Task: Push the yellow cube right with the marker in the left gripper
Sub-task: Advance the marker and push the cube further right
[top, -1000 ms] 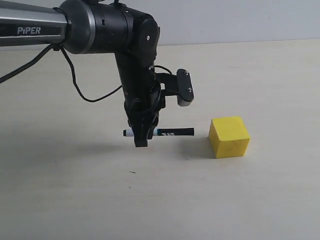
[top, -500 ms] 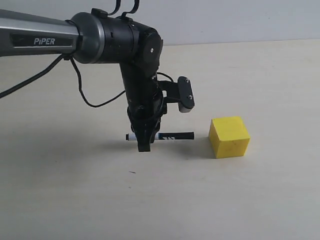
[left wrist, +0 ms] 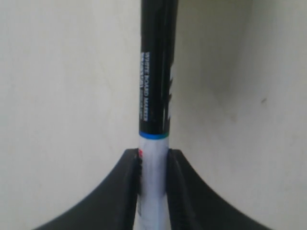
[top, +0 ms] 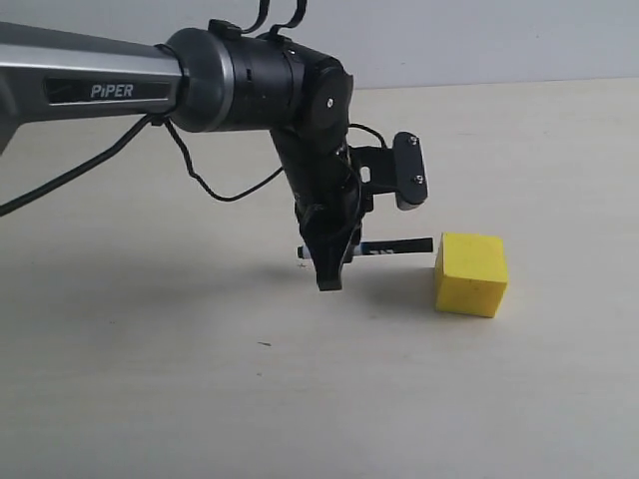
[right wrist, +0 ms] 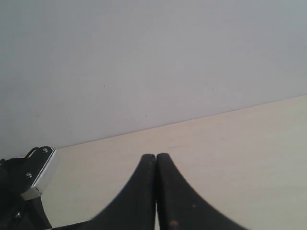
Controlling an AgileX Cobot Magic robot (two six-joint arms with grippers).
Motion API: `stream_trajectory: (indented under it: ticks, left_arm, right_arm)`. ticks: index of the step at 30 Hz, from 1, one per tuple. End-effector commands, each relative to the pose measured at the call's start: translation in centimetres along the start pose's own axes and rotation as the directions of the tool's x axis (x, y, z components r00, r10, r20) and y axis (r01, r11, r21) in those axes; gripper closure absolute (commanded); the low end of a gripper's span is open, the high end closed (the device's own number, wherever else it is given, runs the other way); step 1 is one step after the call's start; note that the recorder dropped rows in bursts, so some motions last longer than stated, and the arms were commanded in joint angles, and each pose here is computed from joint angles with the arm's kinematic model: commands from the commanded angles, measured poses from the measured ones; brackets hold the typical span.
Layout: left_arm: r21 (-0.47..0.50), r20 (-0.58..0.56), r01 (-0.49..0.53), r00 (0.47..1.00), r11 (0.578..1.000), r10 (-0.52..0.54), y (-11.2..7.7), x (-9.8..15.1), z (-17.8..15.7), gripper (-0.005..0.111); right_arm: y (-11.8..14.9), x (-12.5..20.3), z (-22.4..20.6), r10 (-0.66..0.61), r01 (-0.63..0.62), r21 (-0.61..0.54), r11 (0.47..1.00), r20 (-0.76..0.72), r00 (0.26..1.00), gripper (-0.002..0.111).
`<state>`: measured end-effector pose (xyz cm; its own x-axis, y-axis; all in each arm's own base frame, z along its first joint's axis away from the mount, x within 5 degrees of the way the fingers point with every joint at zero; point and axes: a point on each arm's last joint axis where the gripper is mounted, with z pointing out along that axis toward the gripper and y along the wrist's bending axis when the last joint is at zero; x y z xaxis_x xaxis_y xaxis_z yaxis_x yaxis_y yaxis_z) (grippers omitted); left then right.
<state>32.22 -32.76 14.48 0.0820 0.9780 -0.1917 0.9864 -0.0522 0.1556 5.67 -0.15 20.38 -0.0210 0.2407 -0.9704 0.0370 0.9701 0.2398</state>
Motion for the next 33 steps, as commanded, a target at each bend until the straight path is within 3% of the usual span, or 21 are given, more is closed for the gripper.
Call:
stream_trajectory:
  ticks: [1, 6, 10, 20, 29, 33]
  left_arm:
    - [0.059, -0.062, 0.049, 0.997, 0.997, -0.045, 0.7, 1.9, -0.3, 0.107]
    - [0.082, -0.083, 0.042, 0.996, 0.996, -0.036, 0.8, 2.5, -0.3, 0.107]
    - [0.091, -0.076, -0.029, 0.996, 0.995, 0.036, 0.7, 2.4, -0.3, 0.107]
    - [0.172, -0.113, -0.045, 0.991, 0.984, 0.065, 1.0, 1.6, 0.2, 0.107]
    - [0.148, -0.091, -0.059, 0.993, 0.987, 0.073, 1.1, 0.8, 0.2, 0.107]
    - [0.116, -0.051, -0.088, 0.994, 0.989, 0.095, 1.0, -0.9, -0.5, 0.107]
  right_arm:
    - [-0.1, 0.1, 0.0, -0.008, 0.008, 0.005, 1.0, 0.008, 1.0, 0.108]
    - [-0.1, 0.1, 0.0, -0.008, 0.008, 0.005, 1.0, 0.008, 1.0, 0.108]
    - [-0.1, 0.1, 0.0, -0.008, 0.008, 0.005, 1.0, 0.008, 1.0, 0.108]
    - [-0.1, 0.1, 0.0, -0.008, 0.008, 0.005, 1.0, 0.008, 1.0, 0.108]
    - [-0.1, 0.1, 0.0, -0.006, 0.006, 0.005, 1.0, 0.008, 1.0, 0.108]
    - [-0.1, 0.1, 0.0, -0.006, 0.006, 0.005, 1.0, 0.008, 1.0, 0.108]
